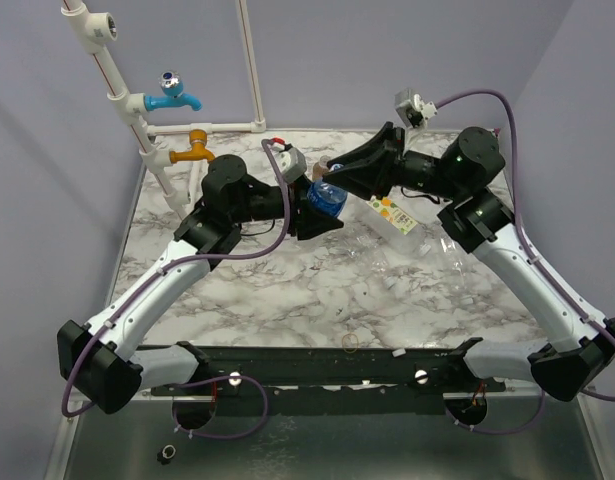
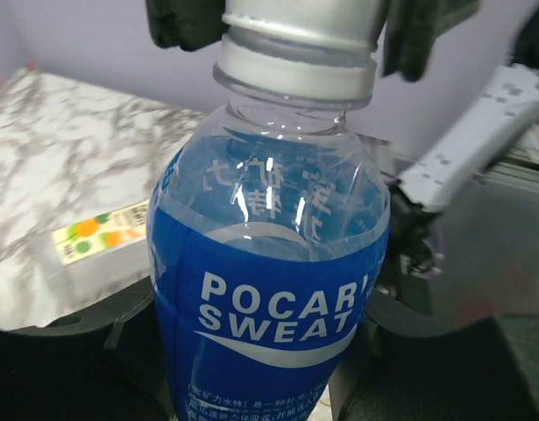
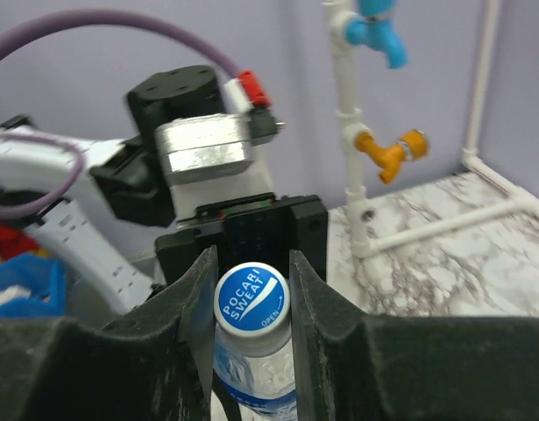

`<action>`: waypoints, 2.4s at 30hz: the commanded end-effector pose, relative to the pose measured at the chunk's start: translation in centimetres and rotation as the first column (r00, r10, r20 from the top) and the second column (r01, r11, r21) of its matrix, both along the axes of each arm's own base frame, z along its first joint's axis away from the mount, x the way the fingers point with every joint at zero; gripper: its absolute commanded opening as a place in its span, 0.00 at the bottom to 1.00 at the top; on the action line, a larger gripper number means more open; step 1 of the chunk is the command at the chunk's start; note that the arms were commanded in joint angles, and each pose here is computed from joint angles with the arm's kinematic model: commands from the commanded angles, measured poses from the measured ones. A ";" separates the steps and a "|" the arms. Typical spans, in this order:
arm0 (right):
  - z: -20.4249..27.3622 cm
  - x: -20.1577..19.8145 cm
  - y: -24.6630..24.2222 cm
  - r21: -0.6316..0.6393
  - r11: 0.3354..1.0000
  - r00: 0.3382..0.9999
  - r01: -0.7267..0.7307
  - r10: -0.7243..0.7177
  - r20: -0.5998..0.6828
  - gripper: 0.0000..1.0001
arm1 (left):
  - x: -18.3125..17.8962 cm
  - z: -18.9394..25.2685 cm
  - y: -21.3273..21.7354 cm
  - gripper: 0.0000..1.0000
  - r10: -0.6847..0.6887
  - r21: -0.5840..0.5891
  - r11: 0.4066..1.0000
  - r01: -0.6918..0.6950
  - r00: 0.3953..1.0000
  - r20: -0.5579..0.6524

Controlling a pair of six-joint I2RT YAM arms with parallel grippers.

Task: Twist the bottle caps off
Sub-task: Unscrew the bottle cap from the plastic bottle.

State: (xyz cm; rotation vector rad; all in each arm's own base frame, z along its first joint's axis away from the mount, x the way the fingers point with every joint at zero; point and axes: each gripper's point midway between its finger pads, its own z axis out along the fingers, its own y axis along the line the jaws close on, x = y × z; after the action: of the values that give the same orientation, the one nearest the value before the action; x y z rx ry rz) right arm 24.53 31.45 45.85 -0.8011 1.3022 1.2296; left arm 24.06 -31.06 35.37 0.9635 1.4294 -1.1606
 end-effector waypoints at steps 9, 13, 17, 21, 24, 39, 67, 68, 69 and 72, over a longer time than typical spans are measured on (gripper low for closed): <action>1.2 -8.8 -0.4 -0.066 0.912 0.893 -0.406 0.411 0.181 0.14 | -7.0 3.1 0.0 0.08 -0.351 -0.084 0.935 0.344 0.931 -0.098; 3.1 -2.4 -1.2 0.028 1.000 0.991 0.002 -0.006 0.135 0.81 | -5.1 2.3 -0.3 0.07 -0.254 -0.061 0.966 0.250 0.965 -0.065; 4.3 1.6 -3.1 0.092 0.962 0.964 0.257 -0.262 0.049 0.94 | -1.2 0.7 -0.1 0.07 -0.051 -0.011 0.999 0.051 0.999 -0.013; 2.8 4.0 -2.6 0.043 0.944 0.943 0.327 -0.323 -0.080 0.93 | 2.9 -0.5 0.8 0.07 0.165 0.029 0.986 -0.166 0.986 0.029; 1.2 5.4 -2.1 -0.003 0.935 0.924 0.355 -0.351 -0.150 0.85 | 4.2 -0.8 1.4 0.07 0.231 0.044 0.971 -0.234 0.971 0.066; -0.5 6.0 0.3 -0.024 0.960 0.940 0.277 -0.276 -0.202 0.57 | 6.1 -1.6 2.1 0.06 0.331 0.066 0.940 -0.335 0.941 0.067; 1.5 -9.2 -0.4 -0.072 0.910 0.889 -0.407 0.414 0.198 0.11 | -7.6 2.4 0.1 0.06 -0.391 -0.056 0.920 0.388 0.916 -0.089; 1.7 -8.5 -0.4 -0.063 0.929 0.907 -0.365 0.370 0.200 0.30 | -7.4 2.4 0.1 0.05 -0.380 -0.055 0.925 0.376 0.922 -0.081; 2.1 -7.4 -0.3 -0.044 0.955 0.934 -0.295 0.298 0.198 0.55 | -7.1 2.2 0.1 0.05 -0.363 -0.052 0.932 0.360 0.929 -0.077; 3.5 -2.9 -1.0 0.027 0.999 0.988 -0.018 0.014 0.152 0.84 | -5.4 1.4 -0.1 0.05 -0.276 -0.032 0.961 0.274 0.960 -0.055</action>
State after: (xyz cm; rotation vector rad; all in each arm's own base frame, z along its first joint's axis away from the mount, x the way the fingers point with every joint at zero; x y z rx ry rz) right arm 18.39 31.10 47.98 -1.0853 1.0834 1.3215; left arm 17.09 -30.95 37.66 1.2026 1.3079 -1.4949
